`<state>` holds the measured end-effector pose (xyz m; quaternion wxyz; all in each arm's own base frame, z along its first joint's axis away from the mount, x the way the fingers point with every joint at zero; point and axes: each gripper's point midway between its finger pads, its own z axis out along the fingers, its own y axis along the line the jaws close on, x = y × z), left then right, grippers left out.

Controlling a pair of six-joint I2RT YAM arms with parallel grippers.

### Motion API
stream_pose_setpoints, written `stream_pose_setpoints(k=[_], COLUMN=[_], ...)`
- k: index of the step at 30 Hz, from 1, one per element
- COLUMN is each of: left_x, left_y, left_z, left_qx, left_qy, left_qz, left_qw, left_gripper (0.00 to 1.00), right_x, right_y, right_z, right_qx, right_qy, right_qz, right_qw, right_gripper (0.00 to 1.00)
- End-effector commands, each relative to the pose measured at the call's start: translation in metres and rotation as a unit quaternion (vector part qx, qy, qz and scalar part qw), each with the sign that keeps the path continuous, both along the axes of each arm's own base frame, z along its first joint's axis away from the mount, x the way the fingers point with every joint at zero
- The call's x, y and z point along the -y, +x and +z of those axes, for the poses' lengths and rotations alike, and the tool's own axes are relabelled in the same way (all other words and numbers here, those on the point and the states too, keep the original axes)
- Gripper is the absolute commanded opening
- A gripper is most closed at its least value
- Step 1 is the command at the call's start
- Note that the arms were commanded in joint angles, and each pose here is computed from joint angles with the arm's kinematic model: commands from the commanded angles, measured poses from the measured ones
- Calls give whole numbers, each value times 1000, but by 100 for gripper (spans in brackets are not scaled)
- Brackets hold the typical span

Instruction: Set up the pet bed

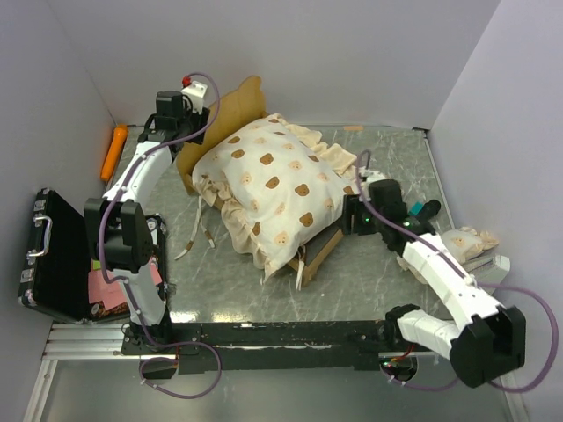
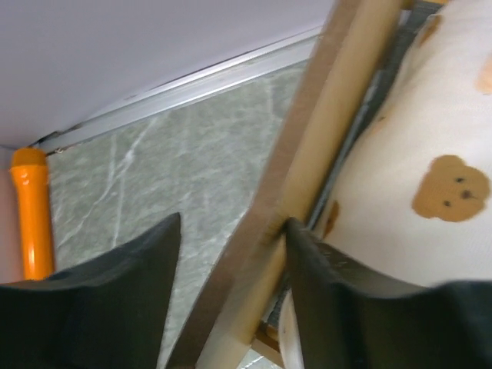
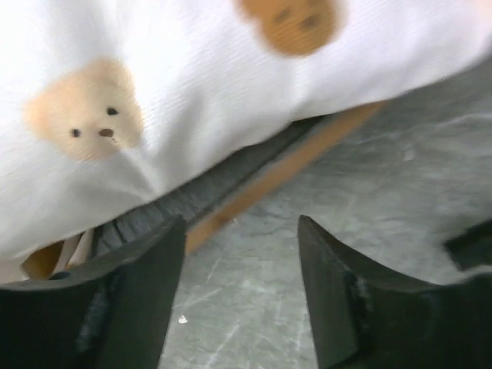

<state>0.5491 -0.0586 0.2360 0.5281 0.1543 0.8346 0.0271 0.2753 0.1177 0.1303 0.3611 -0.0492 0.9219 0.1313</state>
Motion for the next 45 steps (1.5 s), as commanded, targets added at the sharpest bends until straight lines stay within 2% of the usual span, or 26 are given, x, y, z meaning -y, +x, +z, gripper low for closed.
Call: stream_pose_setpoints(k=[1,4,7,10,15,19,22,25,27,29,31,32,40,45], left_x=[-37,-32,-22,-10,10,51,91,116,126,135,143,148,186,207], left_y=[1,-9,-21,-40,-87,-140,-183,-213,-225,-234,-243,-248,-298,-336], left_z=[57,69,79,89,84,58,33,20,12,7,2,1,5,9], left_qx=[78,84,80,74,52,1,-35,-54,-74,-89,-100,-103,-95,-87], left_qy=[11,1,-16,-27,-25,-33,-46,-65,-73,-71,-65,-60,-5,12], left_qz=[67,53,30,2,-45,-116,-190,-232,-247,-257,-273,-286,-408,-508], left_qw=[995,995,996,997,997,993,980,969,963,960,954,951,908,857], left_gripper=[65,76,82,87,89,89,89,89,89,89,89,89,84,83], right_x=[33,42,38,40,52,33,16,6,3,3,1,1,27,45], right_y=[2,15,46,81,123,125,118,112,111,112,111,113,150,167], right_z=[44,63,95,108,74,51,38,28,25,23,26,30,122,166], right_qx=[39,77,127,143,75,40,25,19,14,11,9,14,130,185], right_qy=[3,14,35,27,-19,2,30,35,38,37,39,39,-26,-54], right_qz=[1,-22,-28,-38,-41,15,56,90,102,109,118,118,62,26], right_qw=[999,997,991,989,996,999,998,995,994,993,992,992,989,981], right_gripper=[71,80,81,83,85,87,86,73,52,25,5,0,0,0])
